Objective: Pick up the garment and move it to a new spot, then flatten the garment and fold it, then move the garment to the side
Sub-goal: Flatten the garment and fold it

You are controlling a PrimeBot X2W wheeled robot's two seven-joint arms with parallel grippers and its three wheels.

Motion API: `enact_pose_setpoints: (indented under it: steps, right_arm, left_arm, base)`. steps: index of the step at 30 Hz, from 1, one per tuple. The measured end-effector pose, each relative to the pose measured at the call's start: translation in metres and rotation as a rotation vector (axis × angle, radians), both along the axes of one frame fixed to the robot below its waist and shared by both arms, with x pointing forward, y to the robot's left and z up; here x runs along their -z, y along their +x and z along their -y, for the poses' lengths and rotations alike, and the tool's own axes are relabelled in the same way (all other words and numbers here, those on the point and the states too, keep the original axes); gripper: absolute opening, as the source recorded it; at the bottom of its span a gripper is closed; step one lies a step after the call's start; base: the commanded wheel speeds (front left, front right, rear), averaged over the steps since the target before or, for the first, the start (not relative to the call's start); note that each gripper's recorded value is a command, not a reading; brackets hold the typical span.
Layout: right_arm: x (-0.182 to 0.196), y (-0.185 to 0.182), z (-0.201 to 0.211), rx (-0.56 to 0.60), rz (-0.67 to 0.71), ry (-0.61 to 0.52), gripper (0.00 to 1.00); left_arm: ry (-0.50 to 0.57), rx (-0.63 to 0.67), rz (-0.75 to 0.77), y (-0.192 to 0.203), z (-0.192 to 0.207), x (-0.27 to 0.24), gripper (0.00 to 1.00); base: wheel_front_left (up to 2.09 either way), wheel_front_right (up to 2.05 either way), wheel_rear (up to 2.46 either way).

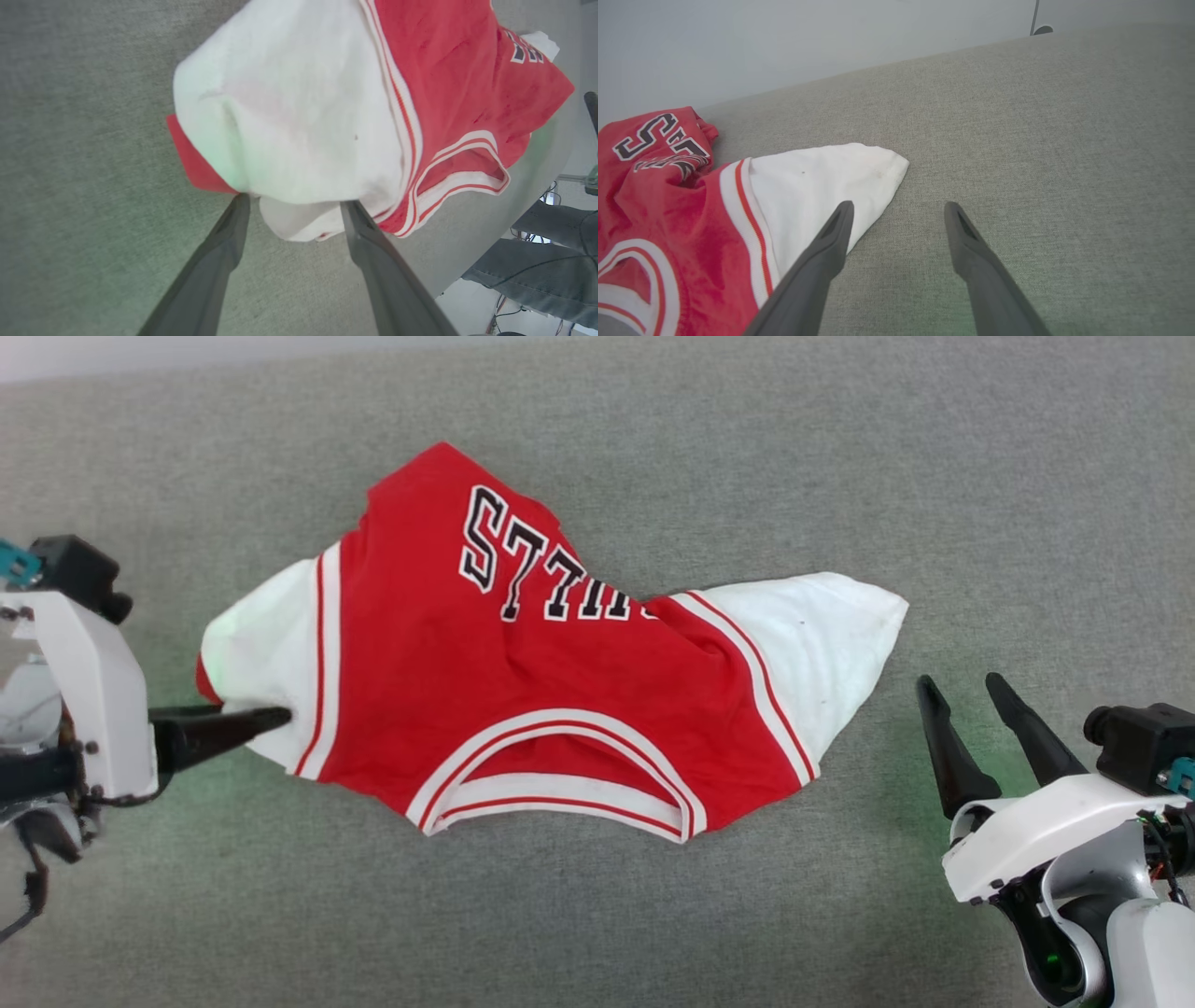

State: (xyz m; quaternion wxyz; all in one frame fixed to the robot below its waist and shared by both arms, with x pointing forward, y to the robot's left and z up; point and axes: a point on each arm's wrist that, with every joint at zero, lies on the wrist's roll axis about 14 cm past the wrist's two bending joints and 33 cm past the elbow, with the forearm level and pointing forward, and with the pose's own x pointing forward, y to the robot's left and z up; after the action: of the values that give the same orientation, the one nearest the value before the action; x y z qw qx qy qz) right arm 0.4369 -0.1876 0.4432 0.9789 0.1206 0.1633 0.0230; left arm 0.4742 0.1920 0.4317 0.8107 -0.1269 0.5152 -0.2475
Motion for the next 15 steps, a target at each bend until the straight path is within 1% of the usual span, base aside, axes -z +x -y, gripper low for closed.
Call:
enact_pose_setpoints:
  steps: [1, 2, 3, 5, 8, 12, 13, 14, 15]
  right_arm:
    - [0.001, -0.001, 0.001, 0.003, -0.003, -0.001, 1.0]
    - [0.002, -0.001, 0.002, 0.006, -0.004, -0.002, 1.0]
    - [0.003, -0.002, 0.003, 0.009, -0.007, -0.002, 1.0]
    - [0.005, -0.005, 0.005, 0.016, -0.012, -0.001, 1.0]
    - [0.004, -0.003, 0.004, 0.014, -0.009, 0.001, 1.0]
    - [0.002, 0.0, -0.004, -0.007, -0.007, 0.01, 1.0]
    - [0.002, 0.0, -0.004, -0.007, -0.007, 0.01, 1.0]
    - [0.001, 0.001, -0.006, -0.014, -0.006, 0.011, 1.0]
    - [0.0, 0.003, -0.011, -0.027, -0.002, 0.016, 1.0]
  left_arm:
    - [-0.01, 0.0, 0.002, 0.002, 0.003, 0.0, 0.71]
    - [-0.02, -0.001, 0.01, 0.004, 0.005, -0.001, 0.32]
    - [-0.029, -0.003, 0.014, 0.005, 0.007, -0.003, 0.0]
    - [-0.051, -0.004, 0.039, 0.008, 0.011, -0.01, 0.0]
    - [-0.071, -0.015, 0.127, 0.018, 0.011, -0.031, 0.0]
    - [-0.04, 0.011, 0.245, 0.018, 0.003, -0.061, 0.0]
    - [-0.04, 0.011, 0.245, 0.018, 0.003, -0.061, 0.0]
    - [-0.008, 0.027, 0.277, 0.016, -0.002, -0.067, 0.0]
    - [0.069, 0.044, 0.341, 0.014, -0.018, -0.076, 0.0]
  base:
    - [0.0, 0.0, 0.0]
    - [0.0, 0.0, 0.0]
    - [0.0, 0.0, 0.0]
    - [0.0, 0.0, 0.0]
    - [0.0, 0.0, 0.0]
    - [0.0, 0.0, 0.0]
    - [0.0, 0.0, 0.0]
    - [0.0, 0.0, 0.0]
    - [0.0, 0.0, 0.0]
